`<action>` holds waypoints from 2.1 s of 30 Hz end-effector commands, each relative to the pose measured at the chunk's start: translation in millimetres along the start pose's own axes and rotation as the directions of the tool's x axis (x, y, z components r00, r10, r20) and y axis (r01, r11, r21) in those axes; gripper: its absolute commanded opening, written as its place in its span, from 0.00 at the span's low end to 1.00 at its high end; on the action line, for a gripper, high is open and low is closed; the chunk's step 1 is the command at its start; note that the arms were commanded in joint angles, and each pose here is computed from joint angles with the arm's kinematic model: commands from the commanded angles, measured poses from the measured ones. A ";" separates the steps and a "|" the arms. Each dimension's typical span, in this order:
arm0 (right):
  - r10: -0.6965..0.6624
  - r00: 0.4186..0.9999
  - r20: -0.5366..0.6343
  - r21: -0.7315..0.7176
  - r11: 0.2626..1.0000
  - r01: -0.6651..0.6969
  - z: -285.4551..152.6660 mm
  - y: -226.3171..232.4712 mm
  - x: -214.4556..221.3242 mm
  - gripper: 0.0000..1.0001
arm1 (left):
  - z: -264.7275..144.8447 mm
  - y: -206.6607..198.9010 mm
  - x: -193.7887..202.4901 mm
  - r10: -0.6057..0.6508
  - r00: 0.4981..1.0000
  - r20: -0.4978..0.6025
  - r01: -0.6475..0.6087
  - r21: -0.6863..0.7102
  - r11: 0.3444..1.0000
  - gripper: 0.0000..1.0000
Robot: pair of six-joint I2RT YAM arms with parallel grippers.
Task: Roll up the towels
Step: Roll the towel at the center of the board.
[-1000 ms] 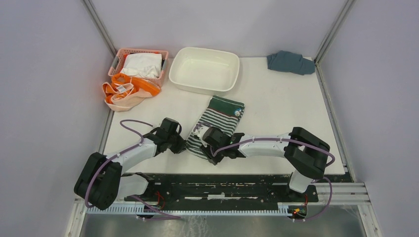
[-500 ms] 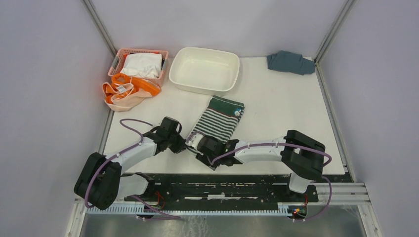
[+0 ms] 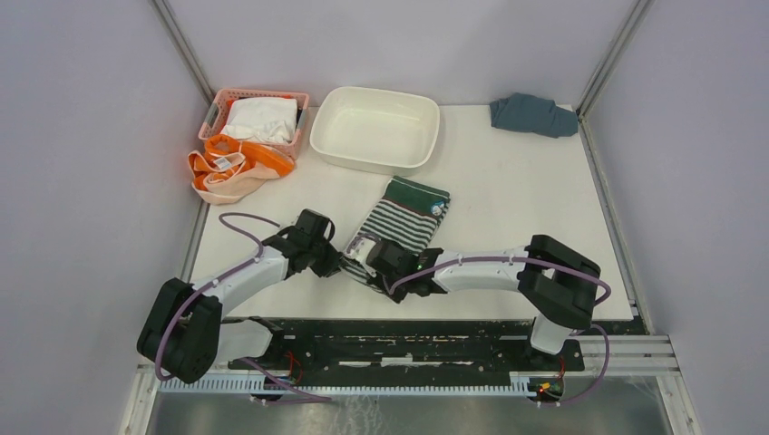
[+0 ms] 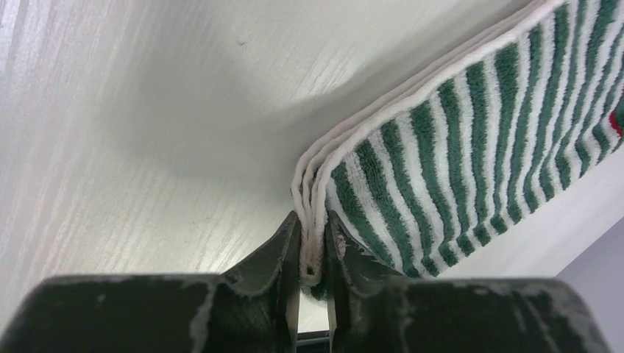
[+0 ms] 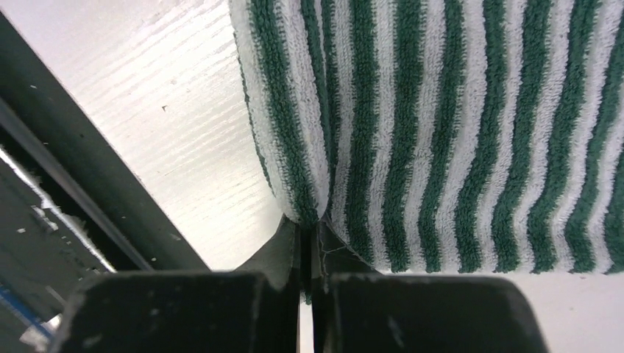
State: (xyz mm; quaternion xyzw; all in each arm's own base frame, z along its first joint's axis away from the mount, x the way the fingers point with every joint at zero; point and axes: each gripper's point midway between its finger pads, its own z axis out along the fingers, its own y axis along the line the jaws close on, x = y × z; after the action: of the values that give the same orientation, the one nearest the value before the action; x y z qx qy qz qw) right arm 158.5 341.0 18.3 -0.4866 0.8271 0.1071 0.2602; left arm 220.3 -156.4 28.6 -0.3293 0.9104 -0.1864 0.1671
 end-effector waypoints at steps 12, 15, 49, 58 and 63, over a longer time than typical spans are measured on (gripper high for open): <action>0.428 0.890 -0.160 -0.601 0.673 -0.432 -14.9 20.8 -26.5 0.01 | -35.2 -28.9 -51.0 -0.016 0.984 0.175 -0.007 0.129 0.992 0.66; 0.473 0.852 -0.223 -0.628 0.599 -0.497 -10.0 17.7 -25.4 0.01 | -40.9 -20.1 -54.9 -0.048 0.984 0.171 0.019 0.165 0.986 0.71; 0.617 0.656 -0.435 -0.594 0.351 -0.724 15.9 -15.6 -10.7 0.06 | -16.0 -25.3 -9.9 -0.068 0.995 -0.079 0.092 0.357 0.930 0.69; 0.615 0.697 -0.370 -0.578 0.435 -0.690 5.1 -26.0 -20.7 0.19 | 2.3 -18.9 -9.6 -0.100 0.991 -0.091 0.123 0.293 0.948 0.69; 0.587 0.755 -0.293 -0.536 0.553 -0.638 -7.4 -34.6 -27.0 0.30 | 15.9 -8.9 -5.0 -0.121 0.985 -0.122 0.146 0.222 0.964 0.68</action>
State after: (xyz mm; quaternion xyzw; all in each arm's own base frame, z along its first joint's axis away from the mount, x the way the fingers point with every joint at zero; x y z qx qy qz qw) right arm 180.2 342.2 21.9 -0.1810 0.8623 0.4679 -0.0687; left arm 231.4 -163.8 28.7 -0.3403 0.8647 -0.3366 0.1523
